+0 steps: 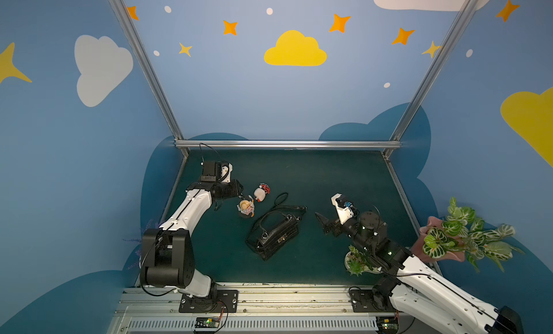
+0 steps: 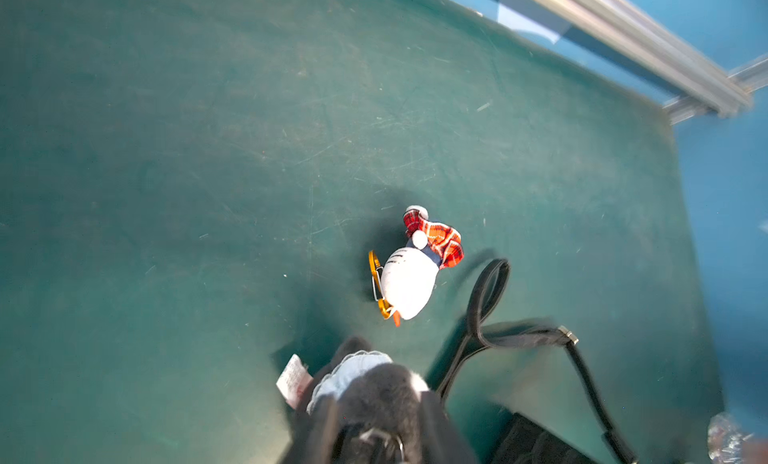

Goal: Remove the decoration from the bag
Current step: Place the decoration item at the center of the board.

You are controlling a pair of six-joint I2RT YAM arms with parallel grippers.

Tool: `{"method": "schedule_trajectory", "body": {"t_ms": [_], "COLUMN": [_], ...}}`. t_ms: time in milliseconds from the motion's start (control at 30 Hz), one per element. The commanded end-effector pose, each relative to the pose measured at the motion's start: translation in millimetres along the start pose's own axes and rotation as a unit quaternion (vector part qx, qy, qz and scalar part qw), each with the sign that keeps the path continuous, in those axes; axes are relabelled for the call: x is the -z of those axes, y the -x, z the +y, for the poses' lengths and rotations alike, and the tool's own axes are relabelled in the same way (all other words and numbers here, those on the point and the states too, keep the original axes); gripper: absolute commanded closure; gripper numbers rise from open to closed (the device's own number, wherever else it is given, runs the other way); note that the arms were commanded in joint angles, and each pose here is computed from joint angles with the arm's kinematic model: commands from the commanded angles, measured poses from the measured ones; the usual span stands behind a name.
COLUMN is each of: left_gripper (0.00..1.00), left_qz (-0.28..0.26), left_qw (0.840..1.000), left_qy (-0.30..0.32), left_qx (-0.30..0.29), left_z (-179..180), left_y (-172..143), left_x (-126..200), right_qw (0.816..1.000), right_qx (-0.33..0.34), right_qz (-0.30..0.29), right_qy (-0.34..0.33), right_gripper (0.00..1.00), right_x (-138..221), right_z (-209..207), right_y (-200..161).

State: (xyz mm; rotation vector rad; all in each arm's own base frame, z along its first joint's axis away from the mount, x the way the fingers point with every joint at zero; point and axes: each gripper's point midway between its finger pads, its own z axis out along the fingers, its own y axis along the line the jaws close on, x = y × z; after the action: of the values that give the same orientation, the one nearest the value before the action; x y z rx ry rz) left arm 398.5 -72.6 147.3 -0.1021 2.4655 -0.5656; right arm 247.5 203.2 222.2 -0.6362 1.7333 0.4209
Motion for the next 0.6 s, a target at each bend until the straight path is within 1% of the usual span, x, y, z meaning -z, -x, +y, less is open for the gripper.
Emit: {"method": "schedule_trajectory", "body": {"t_ms": [0,33,133,233,333,433,500,567], "left_gripper": [0.27,0.22,0.02,0.0,0.0,0.0,0.0,0.0], "left_qz": [-0.016,-0.022,-0.057,-0.108,-0.17,-0.242,-0.279,-0.303], "left_qw": [1.0,1.0,0.998,0.993,0.982,0.962,0.947,0.933], "left_qy": [-0.012,-0.012,-0.015,-0.011,0.035,0.088,0.126,0.152], "left_qx": [-0.008,-0.011,-0.026,-0.05,-0.071,-0.089,-0.1,-0.117], "left_z": [-8.3,-10.2,-17.9,-23.3,-10.3,6.6,23.6,37.5], "left_y": [5.6,7.5,16.9,26.6,30.2,29.2,19.1,4.9], "left_x": [9.1,13.3,32.5,54.1,74.6,94.7,100.9,100.3], "right_qw": [1.0,1.0,0.999,0.998,0.992,0.985,0.977,0.968], "right_qx": [-0.008,-0.008,-0.013,-0.027,-0.058,-0.092,-0.123,-0.154], "right_qz": [-0.005,-0.007,-0.007,0.006,0.026,0.049,0.061,0.065], "right_qy": [-0.013,-0.015,-0.028,-0.064,-0.109,-0.14,-0.162,-0.187], "right_gripper": [0.03,0.03,0.03,0.03,0.02,0.02,0.02,0.02], "right_x": [3.0,3.7,5.2,6.2,5.7,5.1,6.4,11.1], "right_z": [-5.8,-6.7,-11.7,-26.3,-49.4,-73.6,-94.7,-118.0], "right_y": [3.9,5.4,10.2,11.6,10.3,3.9,-3.1,-11.1]}}
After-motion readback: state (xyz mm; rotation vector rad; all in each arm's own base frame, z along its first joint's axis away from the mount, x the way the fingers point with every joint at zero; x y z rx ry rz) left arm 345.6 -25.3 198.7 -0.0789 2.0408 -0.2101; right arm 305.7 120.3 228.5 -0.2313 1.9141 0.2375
